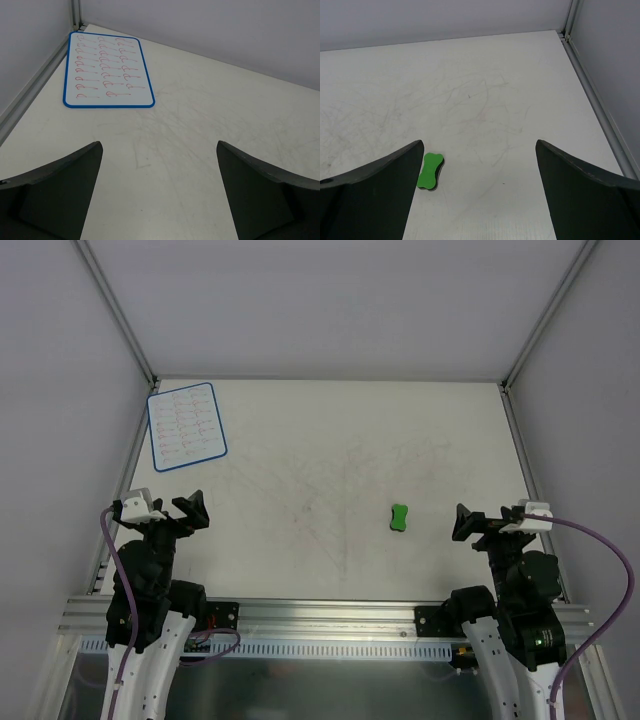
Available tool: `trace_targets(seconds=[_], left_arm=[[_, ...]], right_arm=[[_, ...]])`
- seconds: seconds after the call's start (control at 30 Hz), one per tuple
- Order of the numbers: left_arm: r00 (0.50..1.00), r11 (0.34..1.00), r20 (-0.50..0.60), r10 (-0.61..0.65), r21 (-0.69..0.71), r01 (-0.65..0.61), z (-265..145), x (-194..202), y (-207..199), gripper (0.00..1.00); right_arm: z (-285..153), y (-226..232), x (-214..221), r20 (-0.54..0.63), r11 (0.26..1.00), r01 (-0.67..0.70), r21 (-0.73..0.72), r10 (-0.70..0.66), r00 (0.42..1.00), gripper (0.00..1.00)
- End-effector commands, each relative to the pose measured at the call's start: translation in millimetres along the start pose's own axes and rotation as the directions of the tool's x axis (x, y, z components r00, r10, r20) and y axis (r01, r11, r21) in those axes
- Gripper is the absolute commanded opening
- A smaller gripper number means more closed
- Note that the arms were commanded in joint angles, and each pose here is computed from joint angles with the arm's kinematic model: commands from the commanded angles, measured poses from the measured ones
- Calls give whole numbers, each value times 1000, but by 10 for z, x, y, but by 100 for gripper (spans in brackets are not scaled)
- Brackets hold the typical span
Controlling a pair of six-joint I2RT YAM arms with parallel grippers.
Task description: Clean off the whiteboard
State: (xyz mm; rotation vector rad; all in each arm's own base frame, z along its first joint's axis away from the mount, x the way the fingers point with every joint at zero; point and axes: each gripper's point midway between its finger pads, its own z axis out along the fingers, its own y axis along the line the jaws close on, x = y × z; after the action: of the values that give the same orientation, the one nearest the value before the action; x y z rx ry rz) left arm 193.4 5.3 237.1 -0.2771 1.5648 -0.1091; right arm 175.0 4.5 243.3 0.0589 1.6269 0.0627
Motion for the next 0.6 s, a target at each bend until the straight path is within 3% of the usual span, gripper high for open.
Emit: trace_targets(seconds=[0.0,0.3,0.47,0.57], left_arm=[[998,1000,68,-14,14,13,-65,-138,-8,99],[1000,1000,-15,-24,13,24,44,2,-53,99],[979,1000,-204,-2,28,8,261,215,-195,99],[953,1000,-304,2,16,3,440,263,-275,99]], right_arm=[[-224,38,-351,178,998,-35,-47,43,983,99],[-100,83,-318,34,998,-49,-37,50,998,99],[65,38,-159,-185,993,-94,66,104,977,99],[209,203,-83,-287,990,-135,30,138,948,99]])
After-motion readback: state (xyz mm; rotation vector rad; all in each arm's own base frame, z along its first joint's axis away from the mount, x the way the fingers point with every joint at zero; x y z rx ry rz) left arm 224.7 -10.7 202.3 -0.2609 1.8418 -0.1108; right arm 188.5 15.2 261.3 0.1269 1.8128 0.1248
